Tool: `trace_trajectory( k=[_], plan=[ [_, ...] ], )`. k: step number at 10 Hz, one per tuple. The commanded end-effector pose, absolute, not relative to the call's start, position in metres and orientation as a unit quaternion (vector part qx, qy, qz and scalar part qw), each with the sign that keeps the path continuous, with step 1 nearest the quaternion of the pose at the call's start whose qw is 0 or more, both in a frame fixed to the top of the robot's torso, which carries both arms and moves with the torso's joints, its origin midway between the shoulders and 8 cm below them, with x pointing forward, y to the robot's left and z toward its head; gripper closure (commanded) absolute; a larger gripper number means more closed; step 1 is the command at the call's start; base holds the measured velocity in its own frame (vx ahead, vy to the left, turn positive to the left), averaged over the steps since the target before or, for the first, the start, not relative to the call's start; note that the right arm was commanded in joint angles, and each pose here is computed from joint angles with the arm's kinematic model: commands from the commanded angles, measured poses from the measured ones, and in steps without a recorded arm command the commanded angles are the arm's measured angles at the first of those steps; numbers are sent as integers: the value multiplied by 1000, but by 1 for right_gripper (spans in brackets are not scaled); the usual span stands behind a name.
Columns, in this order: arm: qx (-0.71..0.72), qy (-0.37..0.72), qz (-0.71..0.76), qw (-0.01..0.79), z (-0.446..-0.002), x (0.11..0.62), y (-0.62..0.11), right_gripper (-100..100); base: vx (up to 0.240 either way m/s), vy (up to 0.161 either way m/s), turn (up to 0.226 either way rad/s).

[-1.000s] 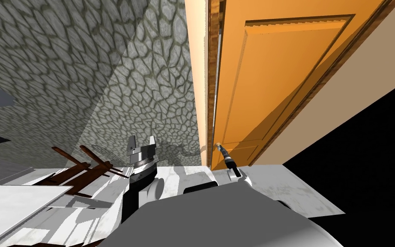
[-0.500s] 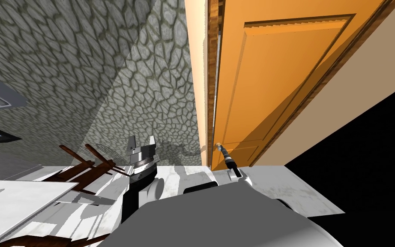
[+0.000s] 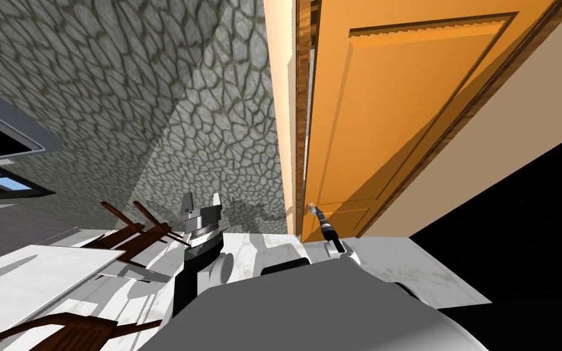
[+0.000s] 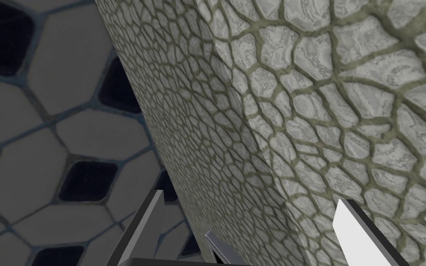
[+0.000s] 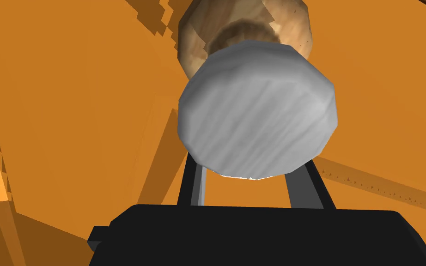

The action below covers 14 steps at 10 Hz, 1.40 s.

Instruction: Pull the door open

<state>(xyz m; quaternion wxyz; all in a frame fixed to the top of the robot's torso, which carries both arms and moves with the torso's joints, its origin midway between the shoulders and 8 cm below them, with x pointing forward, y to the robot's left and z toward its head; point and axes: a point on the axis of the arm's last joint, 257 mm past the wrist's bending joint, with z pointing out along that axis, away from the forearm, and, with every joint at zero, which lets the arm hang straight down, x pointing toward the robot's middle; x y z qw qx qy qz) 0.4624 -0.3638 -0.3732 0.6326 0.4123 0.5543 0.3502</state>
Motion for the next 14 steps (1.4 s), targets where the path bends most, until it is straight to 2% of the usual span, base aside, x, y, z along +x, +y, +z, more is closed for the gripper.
trace_trajectory(
  k=[1, 14],
  plan=[
    [426, 546, 380, 613, -377, 466, -343, 100, -26, -1, 80],
    [456, 521, 406, 597, -377, 465, -348, 100, -8, -3, 13]
  ],
)
